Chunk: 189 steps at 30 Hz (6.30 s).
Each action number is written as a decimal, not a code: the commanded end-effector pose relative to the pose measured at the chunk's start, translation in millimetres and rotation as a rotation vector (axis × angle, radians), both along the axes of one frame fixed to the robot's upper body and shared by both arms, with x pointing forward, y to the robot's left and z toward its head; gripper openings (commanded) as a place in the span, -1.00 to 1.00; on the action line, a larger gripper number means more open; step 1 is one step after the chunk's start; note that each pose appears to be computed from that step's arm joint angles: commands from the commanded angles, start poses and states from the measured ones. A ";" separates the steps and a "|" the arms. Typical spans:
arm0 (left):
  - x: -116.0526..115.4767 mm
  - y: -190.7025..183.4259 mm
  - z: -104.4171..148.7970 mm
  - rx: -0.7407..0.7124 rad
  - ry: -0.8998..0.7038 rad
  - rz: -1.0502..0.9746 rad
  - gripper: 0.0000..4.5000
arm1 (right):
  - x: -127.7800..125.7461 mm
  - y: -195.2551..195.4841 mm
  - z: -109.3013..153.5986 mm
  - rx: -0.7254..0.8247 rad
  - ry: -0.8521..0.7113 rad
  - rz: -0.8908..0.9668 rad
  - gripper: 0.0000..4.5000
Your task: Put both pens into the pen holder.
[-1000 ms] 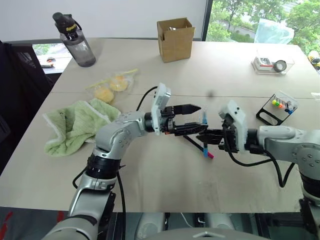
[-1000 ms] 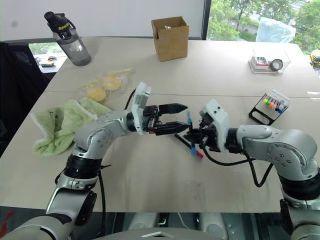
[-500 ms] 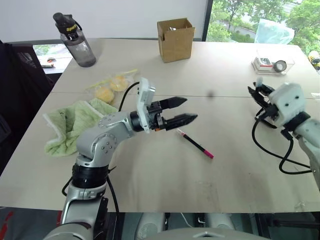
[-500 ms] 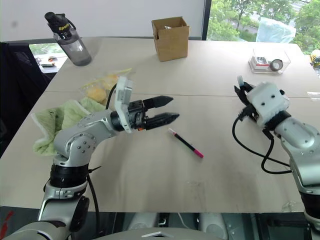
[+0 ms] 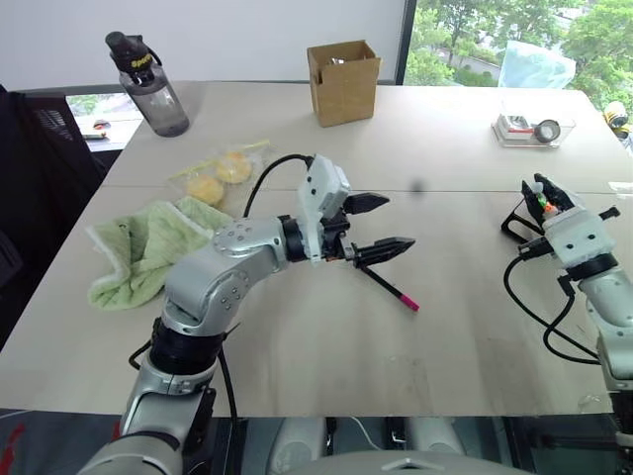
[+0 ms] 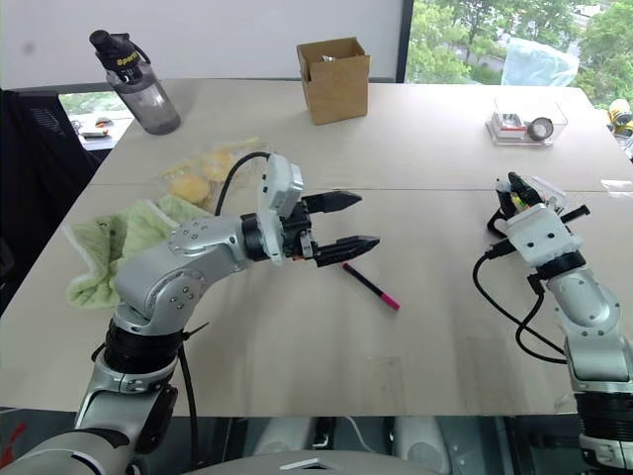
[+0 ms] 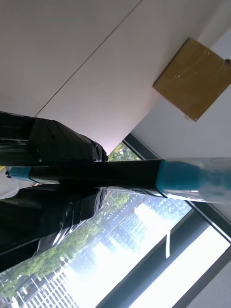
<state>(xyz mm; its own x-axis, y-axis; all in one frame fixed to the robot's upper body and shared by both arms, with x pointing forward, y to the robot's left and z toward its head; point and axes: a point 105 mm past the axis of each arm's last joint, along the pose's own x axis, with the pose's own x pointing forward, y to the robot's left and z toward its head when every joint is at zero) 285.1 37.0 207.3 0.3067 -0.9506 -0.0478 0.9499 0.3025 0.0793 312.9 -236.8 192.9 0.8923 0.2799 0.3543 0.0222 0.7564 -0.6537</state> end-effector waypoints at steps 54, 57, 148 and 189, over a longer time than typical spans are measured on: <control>-12.5 85.4 -85.3 0.195 0.186 0.192 1.00 | -46.1 84.0 -44.9 0.263 0.706 0.576 0.96; -21.9 90.2 -91.8 0.167 0.232 0.218 1.00 | -58.2 95.9 -60.8 0.228 0.782 0.620 0.96; 23.8 -8.8 -53.2 -0.080 0.357 -0.486 -1.00 | -58.1 125.6 5.8 1.037 0.788 0.869 -0.97; 11.2 -15.0 4.9 -0.038 -0.033 -0.198 -0.26 | -54.5 72.3 69.5 0.175 -0.054 0.217 -0.97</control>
<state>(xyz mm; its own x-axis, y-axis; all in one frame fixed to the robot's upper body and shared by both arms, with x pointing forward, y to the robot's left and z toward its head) 305.8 28.3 199.5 0.1449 -0.9892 -0.0204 0.9880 0.1435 0.0570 271.3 -170.6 242.8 0.8500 0.3599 0.3846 -0.1979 0.8949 -0.4000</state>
